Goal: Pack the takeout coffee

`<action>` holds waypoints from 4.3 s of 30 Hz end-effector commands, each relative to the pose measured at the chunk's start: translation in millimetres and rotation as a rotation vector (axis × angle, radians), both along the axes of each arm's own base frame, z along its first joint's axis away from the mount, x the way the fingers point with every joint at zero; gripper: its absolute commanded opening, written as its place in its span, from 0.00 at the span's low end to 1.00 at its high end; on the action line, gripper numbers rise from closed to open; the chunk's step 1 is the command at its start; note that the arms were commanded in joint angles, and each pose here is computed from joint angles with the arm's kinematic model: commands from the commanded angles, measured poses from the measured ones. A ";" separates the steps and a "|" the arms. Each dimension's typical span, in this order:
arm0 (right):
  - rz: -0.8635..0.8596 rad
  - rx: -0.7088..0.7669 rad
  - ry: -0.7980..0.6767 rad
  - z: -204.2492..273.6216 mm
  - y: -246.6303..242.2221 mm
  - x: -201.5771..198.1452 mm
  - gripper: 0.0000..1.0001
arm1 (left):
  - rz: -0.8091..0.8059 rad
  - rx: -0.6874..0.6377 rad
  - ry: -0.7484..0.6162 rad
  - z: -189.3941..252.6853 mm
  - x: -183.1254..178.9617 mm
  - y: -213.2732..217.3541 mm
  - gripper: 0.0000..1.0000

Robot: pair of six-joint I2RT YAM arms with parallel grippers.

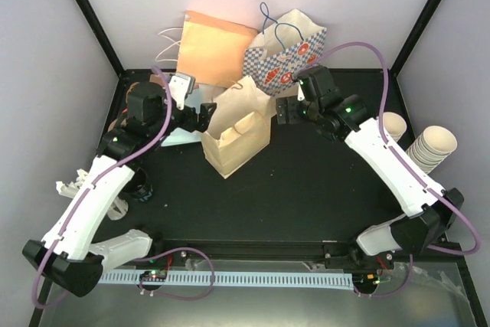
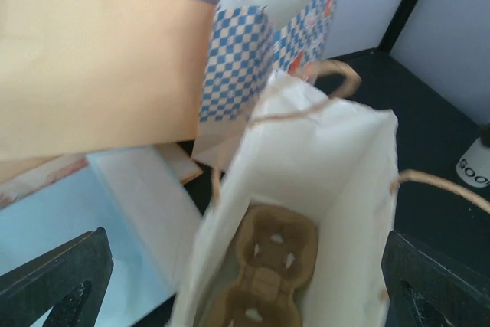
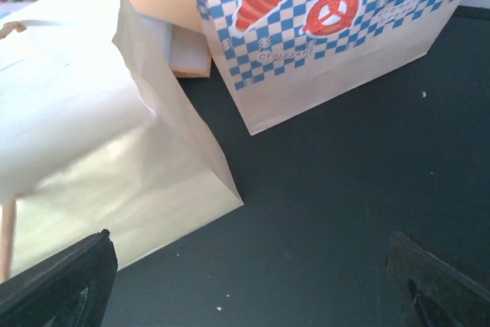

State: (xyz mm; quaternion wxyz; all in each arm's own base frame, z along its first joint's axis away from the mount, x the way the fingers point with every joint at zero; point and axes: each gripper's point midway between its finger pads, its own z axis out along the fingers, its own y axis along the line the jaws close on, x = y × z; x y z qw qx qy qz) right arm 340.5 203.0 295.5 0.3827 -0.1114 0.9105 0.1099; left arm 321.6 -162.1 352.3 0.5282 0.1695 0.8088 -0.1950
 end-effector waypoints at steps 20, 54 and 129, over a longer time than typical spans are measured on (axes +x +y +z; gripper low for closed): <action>-0.199 -0.024 0.077 -5.9 -45.0 20.7 0.87 | 0.145 -0.172 0.210 -68.7 -81.5 41.0 0.99; -0.608 0.036 0.217 -59.7 -203.1 -0.8 0.53 | 0.217 -0.034 0.156 -89.5 -82.8 64.2 0.99; -0.884 -0.139 0.354 -110.2 -280.2 38.7 0.12 | 0.243 -0.051 0.233 -133.6 -59.8 55.0 0.96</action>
